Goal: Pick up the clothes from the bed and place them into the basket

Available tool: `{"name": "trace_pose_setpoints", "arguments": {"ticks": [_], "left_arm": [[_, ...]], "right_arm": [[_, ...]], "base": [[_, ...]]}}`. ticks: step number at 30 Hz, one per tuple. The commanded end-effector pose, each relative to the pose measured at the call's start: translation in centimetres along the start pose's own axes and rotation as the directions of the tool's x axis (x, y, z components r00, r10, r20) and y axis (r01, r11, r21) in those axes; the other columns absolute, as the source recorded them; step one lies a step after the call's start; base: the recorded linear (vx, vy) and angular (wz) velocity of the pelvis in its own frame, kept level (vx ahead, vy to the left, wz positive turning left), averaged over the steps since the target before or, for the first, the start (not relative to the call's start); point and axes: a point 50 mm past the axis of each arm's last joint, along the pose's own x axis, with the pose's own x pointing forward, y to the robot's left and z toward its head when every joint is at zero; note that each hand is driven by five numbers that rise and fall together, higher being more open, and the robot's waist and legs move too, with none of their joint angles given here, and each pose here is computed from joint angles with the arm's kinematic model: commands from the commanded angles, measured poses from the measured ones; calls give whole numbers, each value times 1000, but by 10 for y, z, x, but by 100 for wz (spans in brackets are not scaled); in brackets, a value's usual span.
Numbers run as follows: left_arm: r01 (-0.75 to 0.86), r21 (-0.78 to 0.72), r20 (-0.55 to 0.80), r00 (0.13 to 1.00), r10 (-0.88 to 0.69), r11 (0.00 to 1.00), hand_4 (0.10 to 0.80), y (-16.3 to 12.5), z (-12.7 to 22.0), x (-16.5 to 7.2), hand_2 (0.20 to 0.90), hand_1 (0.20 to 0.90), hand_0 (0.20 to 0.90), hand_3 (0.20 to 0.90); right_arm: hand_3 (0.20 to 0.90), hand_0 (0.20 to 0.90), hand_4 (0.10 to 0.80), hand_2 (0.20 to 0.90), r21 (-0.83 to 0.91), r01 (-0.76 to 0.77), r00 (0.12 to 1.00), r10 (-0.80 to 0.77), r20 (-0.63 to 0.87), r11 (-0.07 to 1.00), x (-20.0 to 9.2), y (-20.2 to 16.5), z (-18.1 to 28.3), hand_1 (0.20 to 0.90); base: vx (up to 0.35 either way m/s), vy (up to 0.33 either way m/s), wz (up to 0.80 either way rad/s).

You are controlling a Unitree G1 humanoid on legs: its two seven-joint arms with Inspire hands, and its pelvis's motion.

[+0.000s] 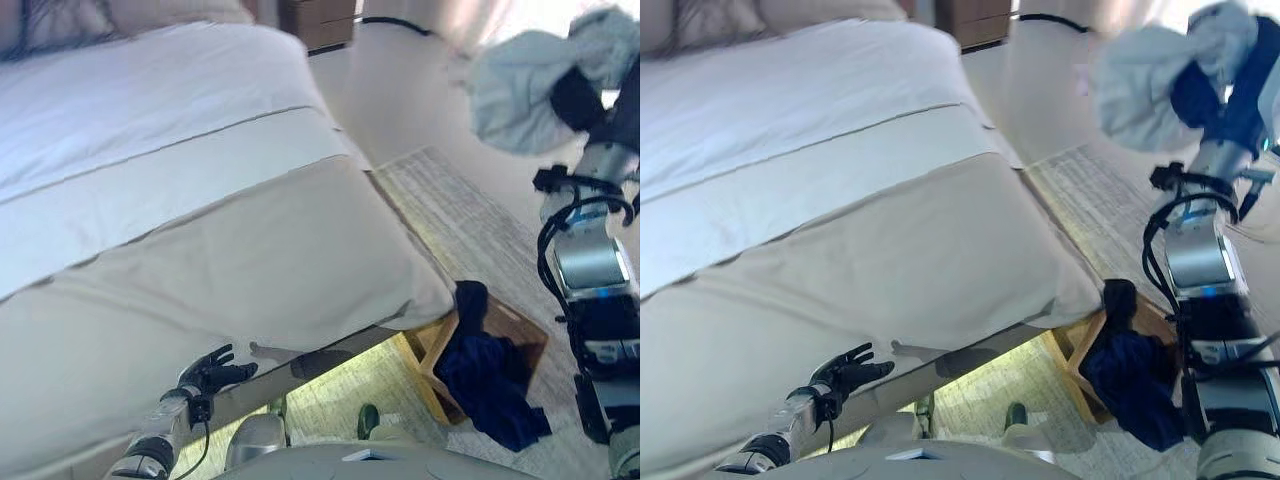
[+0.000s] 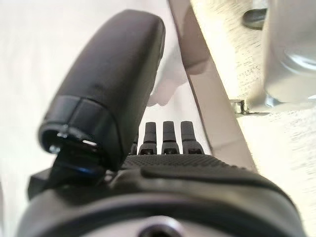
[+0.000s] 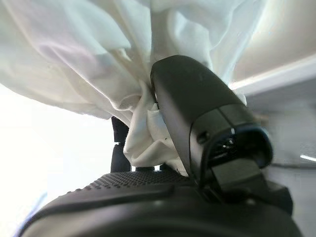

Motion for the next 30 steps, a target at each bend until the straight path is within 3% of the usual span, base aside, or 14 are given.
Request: {"name": "trace_pose_setpoints", "arguments": {"ticks": [1, 7, 15, 16, 17, 22, 30], "left_arm": [[31, 85, -77, 997, -25, 996, 800, -1, -18, -2, 900, 900, 900, 900], [71, 126, -61, 996, -64, 989, 800, -5, -14, -1, 900, 900, 900, 900], [146, 128, 159, 973, -166, 981, 800, -40, 54, 10, 900, 900, 900, 900], [154, 126, 177, 969, -175, 980, 800, -44, 58, 10, 900, 900, 900, 900], [156, 125, 181, 967, -177, 980, 800, -45, 59, 10, 900, 900, 900, 900], [180, 126, 225, 953, -205, 975, 800, -53, 73, 10, 900, 900, 900, 900], [180, 115, 207, 958, -200, 977, 800, -49, 69, 10, 900, 900, 900, 900]], "right_arm": [[200, 300, 100, 300, -5, 38, 994, -37, 98, 999, 16, -26, 12, 300], [200, 300, 100, 300, -166, -41, 999, 41, -3, 985, 14, -19, -22, 300], [200, 300, 100, 300, -272, 11, 984, -59, -166, 962, 49, -27, -32, 300], [722, 747, 622, 747, -257, -1, 976, -55, -212, 966, 50, -26, -36, 747], [900, 900, 800, 900, -241, -4, 971, -54, -235, 971, 50, -26, -38, 900], [900, 900, 800, 900, -188, 22, 893, -104, -438, 982, 45, -27, -70, 900], [900, 900, 800, 900, -250, 45, 861, -165, -481, 967, 40, -39, -87, 900]], "base": [[88, -190, -37], [-9, -161, -20], [-243, -67, -4], [-116, -18, 0], [-105, -27, -3], [-83, -31, -1], [-23, 13, 6]]}}
